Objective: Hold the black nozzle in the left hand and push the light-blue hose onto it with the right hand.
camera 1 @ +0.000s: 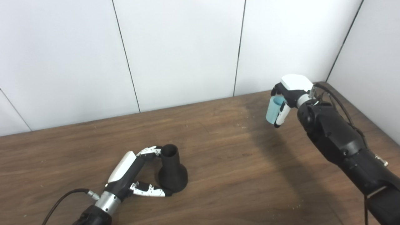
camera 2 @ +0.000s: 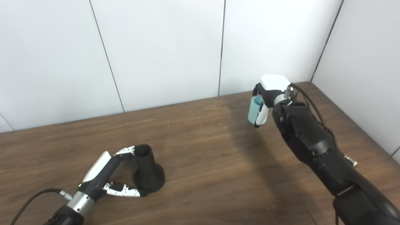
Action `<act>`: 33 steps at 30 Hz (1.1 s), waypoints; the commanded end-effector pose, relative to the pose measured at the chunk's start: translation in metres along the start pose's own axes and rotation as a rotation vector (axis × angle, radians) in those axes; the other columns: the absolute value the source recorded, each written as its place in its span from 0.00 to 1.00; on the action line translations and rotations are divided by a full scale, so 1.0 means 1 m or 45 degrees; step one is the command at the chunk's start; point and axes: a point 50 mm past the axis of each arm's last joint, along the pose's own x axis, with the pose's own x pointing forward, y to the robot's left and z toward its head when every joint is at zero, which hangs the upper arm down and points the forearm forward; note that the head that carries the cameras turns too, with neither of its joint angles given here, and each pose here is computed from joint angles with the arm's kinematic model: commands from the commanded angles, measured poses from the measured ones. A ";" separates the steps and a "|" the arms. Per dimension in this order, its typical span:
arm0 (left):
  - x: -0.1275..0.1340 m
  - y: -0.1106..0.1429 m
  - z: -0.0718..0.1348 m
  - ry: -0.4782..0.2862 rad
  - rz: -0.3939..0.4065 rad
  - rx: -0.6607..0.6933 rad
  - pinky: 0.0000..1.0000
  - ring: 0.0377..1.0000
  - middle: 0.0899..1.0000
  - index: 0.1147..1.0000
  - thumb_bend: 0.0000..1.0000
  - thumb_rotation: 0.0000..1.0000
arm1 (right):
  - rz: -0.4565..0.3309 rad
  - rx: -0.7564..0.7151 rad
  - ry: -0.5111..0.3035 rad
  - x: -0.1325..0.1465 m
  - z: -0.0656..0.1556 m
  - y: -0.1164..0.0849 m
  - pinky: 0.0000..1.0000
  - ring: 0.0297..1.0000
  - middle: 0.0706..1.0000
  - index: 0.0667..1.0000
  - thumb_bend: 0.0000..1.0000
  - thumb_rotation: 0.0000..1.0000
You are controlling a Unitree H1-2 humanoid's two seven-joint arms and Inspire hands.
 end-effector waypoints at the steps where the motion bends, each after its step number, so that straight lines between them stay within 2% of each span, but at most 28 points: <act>1: -0.054 -0.056 -0.038 0.289 -0.277 -0.027 0.92 0.87 0.74 0.42 0.52 0.07 | -0.132 -0.031 0.004 0.006 -0.007 -0.045 0.52 0.65 0.74 0.69 0.84 0.00; 2: -0.054 -0.056 -0.038 0.289 -0.278 -0.026 0.92 0.87 0.74 0.42 0.52 0.07 | -0.128 -0.025 0.001 0.006 -0.007 -0.045 0.50 0.64 0.74 0.69 0.84 0.00; 4: -0.053 -0.055 -0.038 0.289 -0.279 -0.024 0.92 0.87 0.74 0.42 0.52 0.07 | -0.122 -0.017 -0.002 0.006 -0.008 -0.045 0.41 0.54 0.73 0.69 0.83 0.00; 7: -0.053 -0.055 -0.038 0.290 -0.280 -0.022 0.92 0.87 0.74 0.42 0.52 0.07 | -0.118 -0.005 -0.007 0.006 -0.008 -0.045 0.37 0.49 0.73 0.69 0.82 0.00; 8: -0.053 -0.054 -0.038 0.291 -0.281 -0.021 0.92 0.87 0.74 0.42 0.52 0.07 | -0.116 0.004 -0.010 0.006 -0.009 -0.045 0.29 0.46 0.65 0.68 0.68 0.00; 9: -0.052 -0.054 -0.038 0.292 -0.282 -0.019 0.91 0.87 0.74 0.42 0.52 0.07 | -0.114 0.011 -0.012 0.007 -0.009 -0.045 0.23 0.44 0.53 0.67 0.59 0.00; 12: -0.053 -0.053 -0.038 0.293 -0.282 -0.018 0.91 0.87 0.74 0.42 0.52 0.07 | -0.111 0.028 -0.016 0.007 -0.010 -0.045 0.18 0.43 0.45 0.66 0.54 0.00; 14: -0.052 -0.053 -0.038 0.293 -0.283 -0.019 0.91 0.87 0.74 0.42 0.52 0.07 | -0.112 0.035 -0.020 0.007 -0.010 -0.046 0.17 0.43 0.45 0.65 0.54 0.00; 16: -0.052 -0.053 -0.038 0.293 -0.283 -0.020 0.91 0.87 0.74 0.42 0.52 0.07 | -0.113 0.042 -0.025 0.007 -0.010 -0.046 0.16 0.39 0.47 0.65 0.53 0.00; 21: -0.052 -0.053 -0.038 0.293 -0.284 -0.018 0.90 0.87 0.74 0.42 0.52 0.07 | -0.121 0.051 -0.039 0.008 -0.010 -0.046 0.12 0.39 0.46 0.64 0.53 0.00; 33: -0.053 -0.053 -0.038 0.287 -0.283 -0.021 0.90 0.87 0.74 0.42 0.52 0.07 | -0.127 0.038 -0.037 0.008 -0.010 -0.044 0.13 0.39 0.46 0.63 0.53 0.00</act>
